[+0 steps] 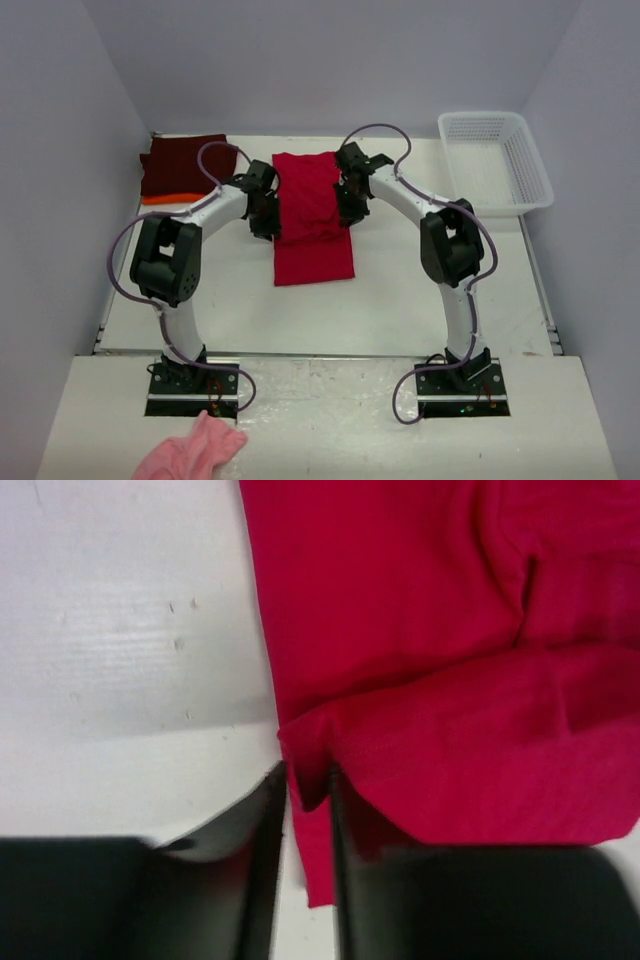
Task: Fold and stack the t-shirts
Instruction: Fold the folded rectangular tshirt in 1/3 of the way
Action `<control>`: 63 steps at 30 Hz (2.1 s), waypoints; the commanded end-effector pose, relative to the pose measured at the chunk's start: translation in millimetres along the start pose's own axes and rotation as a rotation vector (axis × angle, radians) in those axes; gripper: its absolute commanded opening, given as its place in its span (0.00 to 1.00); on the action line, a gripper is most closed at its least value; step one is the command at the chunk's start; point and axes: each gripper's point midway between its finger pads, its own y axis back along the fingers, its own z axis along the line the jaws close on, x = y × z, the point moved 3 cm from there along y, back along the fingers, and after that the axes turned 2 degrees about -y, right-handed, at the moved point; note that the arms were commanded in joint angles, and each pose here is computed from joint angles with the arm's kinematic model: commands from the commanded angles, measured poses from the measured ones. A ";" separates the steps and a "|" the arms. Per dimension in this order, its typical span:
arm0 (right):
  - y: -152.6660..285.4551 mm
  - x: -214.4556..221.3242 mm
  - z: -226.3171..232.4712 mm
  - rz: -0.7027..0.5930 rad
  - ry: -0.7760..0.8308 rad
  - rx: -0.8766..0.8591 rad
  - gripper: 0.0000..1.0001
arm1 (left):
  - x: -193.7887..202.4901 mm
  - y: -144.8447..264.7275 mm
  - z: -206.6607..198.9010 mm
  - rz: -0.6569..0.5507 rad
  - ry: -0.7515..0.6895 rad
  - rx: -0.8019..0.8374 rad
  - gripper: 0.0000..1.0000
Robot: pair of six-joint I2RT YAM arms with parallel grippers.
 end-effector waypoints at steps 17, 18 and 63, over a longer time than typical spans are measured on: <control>72.9 -33.8 -12.6 -0.194 0.029 0.012 0.60 | -57.6 99.6 -23.2 -0.403 -0.122 0.016 0.35; 82.6 -23.9 -3.3 -0.212 0.050 -0.022 0.49 | -45.8 94.6 -29.8 -0.361 -0.133 0.048 0.00; -23.8 46.1 36.6 0.084 0.043 -0.107 0.00 | -51.8 -33.6 -35.5 -0.198 -0.069 0.172 0.00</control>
